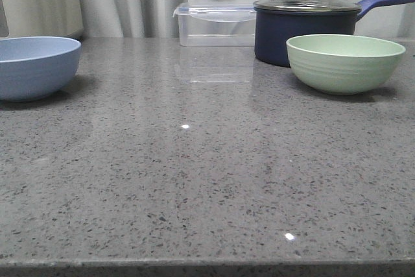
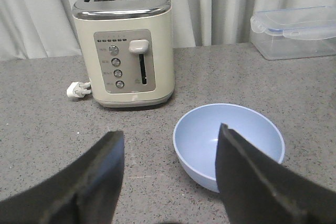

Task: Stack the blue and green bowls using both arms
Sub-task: 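Lower the right gripper onto the rim of the pale green bowl and grasp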

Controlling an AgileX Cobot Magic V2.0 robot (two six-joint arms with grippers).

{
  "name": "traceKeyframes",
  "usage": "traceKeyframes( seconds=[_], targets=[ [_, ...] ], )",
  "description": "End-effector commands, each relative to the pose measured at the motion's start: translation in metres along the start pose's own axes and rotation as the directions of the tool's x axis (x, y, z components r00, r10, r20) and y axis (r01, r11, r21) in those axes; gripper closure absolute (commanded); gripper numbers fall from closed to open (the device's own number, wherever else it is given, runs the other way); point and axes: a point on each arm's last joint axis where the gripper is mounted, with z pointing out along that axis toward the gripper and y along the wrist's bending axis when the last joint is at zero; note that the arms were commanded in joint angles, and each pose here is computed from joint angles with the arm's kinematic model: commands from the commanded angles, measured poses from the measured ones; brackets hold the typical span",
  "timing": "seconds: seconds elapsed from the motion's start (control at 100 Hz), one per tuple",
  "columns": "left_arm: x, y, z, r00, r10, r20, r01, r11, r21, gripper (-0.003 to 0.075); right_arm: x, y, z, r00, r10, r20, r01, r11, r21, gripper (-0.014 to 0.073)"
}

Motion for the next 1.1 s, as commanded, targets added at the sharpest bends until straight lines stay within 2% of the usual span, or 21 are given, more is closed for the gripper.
traceKeyframes(
  seconds=[0.0, 0.29, 0.59, 0.99, 1.09],
  targets=[
    [-0.018, 0.001, -0.002, 0.994, -0.008, 0.107, 0.009, 1.0, -0.007, 0.0337, -0.024, 0.004, 0.006, 1.0, 0.005, 0.009, -0.005, 1.0, -0.014, 0.0279],
    [-0.018, 0.001, -0.002, 0.994, -0.007, 0.107, 0.007, 1.0, -0.008, 0.0337, -0.051, 0.006, 0.069, 0.991, 0.012, -0.131, -0.011, 1.0, 0.003, 0.0279],
    [-0.018, 0.001, -0.002, 0.994, -0.007, 0.107, 0.007, 1.0, -0.008, 0.0337, -0.05, 0.003, 0.12, 0.964, 0.02, -0.264, -0.014, 1.0, 0.022, 0.0279],
    [-0.018, 0.001, -0.002, 0.994, -0.004, 0.107, 0.005, 1.0, -0.009, 0.0337, -0.046, 0.001, 0.134, 0.954, 0.023, -0.297, -0.015, 0.999, 0.028, 0.0282],
    [-0.018, 0.001, -0.002, 0.994, -0.004, 0.107, 0.005, 1.0, -0.009, 0.0337, -0.046, 0.001, 0.134, 0.954, 0.023, -0.297, -0.015, 0.999, 0.028, 0.0372]
  ],
)
